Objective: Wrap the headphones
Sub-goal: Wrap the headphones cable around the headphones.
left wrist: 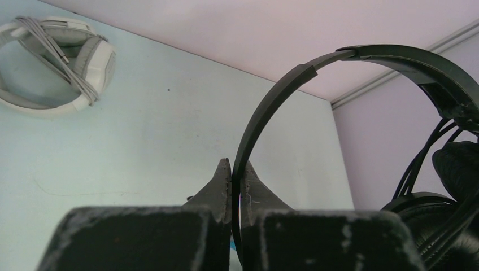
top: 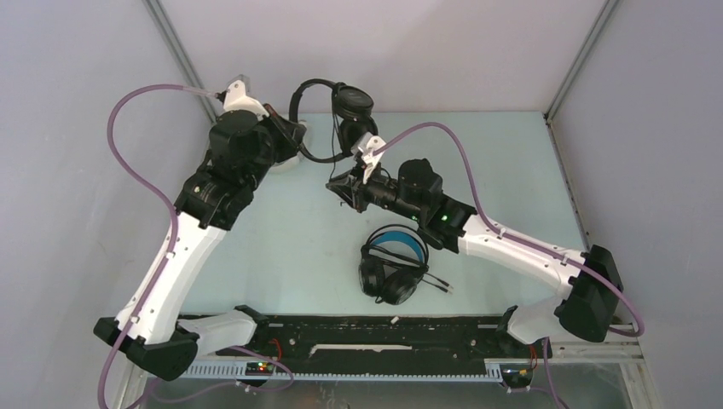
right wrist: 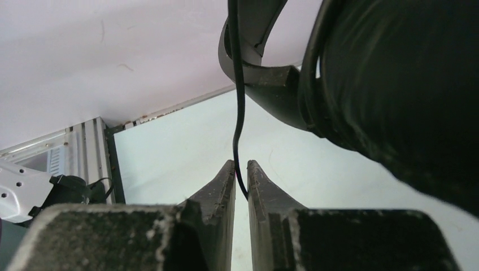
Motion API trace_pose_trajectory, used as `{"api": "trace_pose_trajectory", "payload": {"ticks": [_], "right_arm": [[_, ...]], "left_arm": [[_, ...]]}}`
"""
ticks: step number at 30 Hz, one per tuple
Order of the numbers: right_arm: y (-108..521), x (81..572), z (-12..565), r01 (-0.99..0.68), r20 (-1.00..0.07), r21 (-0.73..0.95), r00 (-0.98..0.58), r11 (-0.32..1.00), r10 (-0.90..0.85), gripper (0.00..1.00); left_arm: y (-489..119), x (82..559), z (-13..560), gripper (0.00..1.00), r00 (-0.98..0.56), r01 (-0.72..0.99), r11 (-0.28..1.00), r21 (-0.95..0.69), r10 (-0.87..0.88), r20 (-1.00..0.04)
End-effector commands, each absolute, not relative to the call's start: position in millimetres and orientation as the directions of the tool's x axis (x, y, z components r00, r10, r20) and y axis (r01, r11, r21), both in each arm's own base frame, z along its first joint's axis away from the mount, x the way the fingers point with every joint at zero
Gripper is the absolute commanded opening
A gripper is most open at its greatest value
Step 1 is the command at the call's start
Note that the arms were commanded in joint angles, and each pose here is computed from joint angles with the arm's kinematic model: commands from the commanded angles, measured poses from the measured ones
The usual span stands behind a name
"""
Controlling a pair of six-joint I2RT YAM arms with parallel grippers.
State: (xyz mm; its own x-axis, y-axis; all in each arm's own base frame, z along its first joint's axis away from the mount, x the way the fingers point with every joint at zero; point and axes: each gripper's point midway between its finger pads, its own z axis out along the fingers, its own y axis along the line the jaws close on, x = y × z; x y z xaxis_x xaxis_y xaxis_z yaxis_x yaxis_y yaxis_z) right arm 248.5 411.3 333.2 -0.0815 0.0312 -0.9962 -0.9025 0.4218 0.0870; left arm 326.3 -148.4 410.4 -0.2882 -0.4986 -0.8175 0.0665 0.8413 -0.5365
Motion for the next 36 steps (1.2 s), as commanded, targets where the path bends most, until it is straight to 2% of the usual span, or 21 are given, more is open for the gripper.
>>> {"api": "trace_pose_trajectory", "payload": {"ticks": [1, 6, 11, 20, 36], "right_arm": [[403.3, 252.3, 348.8, -0.892, -0.995, 0.042, 0.001, 0.451, 0.097, 0.17], [405.4, 233.7, 352.4, -0.937, -0.982, -0.079, 0.131, 0.339, 0.134, 0.33], [406.8, 230.9, 353.7, -0.952, -0.977, -0.108, 0.155, 0.288, 0.145, 0.38], [419.7, 227.6, 316.9, -0.970, -0.988, -0.072, 0.101, 0.233, 0.116, 0.37], [428.0, 243.1, 275.2, -0.963, -0.994, -0.046, 0.071, 0.265, 0.086, 0.39]], "left_arm": [[-154.8, 303.2, 479.9, 0.00, -0.196, 0.217, 0.710, -0.670, -0.640, -0.743], [-159.7, 296.7, 488.4, 0.00, -0.210, 0.255, 0.685, -0.682, -0.649, -0.731], [-161.1, 291.9, 494.2, 0.00, -0.214, 0.275, 0.666, -0.693, -0.661, -0.720], [-172.5, 285.3, 503.4, 0.00, -0.251, 0.328, 0.607, -0.724, -0.683, -0.686], [-176.4, 283.9, 512.2, 0.00, -0.251, 0.358, 0.582, -0.730, -0.693, -0.676]]}}
